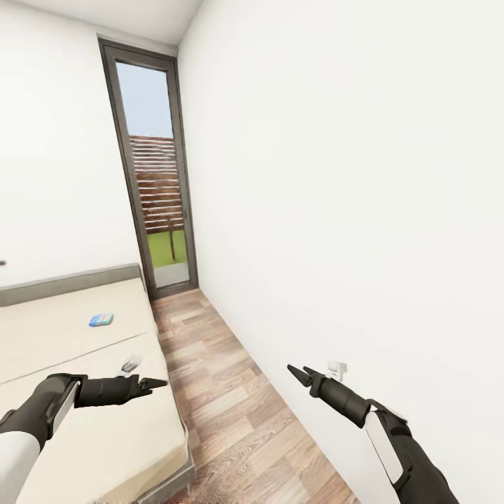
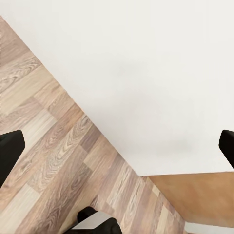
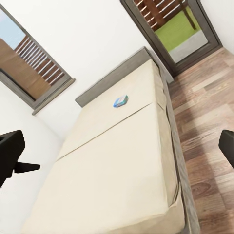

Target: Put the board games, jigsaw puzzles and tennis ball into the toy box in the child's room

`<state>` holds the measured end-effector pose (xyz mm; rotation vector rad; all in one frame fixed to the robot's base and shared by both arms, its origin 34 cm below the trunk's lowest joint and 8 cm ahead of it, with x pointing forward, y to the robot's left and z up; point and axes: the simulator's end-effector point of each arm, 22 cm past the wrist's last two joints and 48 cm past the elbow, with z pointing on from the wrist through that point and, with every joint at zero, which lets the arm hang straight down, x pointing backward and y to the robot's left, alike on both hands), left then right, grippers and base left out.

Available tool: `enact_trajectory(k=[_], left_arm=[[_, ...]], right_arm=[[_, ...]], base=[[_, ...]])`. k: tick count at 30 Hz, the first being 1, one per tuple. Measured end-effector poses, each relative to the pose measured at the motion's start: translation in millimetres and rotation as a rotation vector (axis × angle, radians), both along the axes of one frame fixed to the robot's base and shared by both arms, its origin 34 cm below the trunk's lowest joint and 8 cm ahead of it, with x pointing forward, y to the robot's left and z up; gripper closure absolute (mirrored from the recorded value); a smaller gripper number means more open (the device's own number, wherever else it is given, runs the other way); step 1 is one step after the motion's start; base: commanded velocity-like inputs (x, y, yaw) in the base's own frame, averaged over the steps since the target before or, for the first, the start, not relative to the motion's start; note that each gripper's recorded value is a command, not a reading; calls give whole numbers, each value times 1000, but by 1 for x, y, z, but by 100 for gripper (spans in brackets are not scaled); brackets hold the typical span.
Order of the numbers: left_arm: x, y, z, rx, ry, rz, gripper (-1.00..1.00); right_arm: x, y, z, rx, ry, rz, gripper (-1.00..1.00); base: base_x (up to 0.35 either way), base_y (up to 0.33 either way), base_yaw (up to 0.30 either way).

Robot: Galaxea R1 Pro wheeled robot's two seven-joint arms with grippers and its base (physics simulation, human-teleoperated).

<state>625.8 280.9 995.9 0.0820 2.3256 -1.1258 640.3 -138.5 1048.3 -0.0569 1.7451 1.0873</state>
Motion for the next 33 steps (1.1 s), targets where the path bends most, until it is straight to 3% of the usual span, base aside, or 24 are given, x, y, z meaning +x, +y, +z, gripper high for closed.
enact_trajectory(k=[12,33], left_arm=[[0,0,-9,-1,18,1,-100],[-1,0,-18,1,34,1,-100]], right_arm=[[6,-6,-16,-21,37,-37,-100],[7,-6,-23,-29,46,-42,-100]], base=[[0,-103,154],[53,-77,110]])
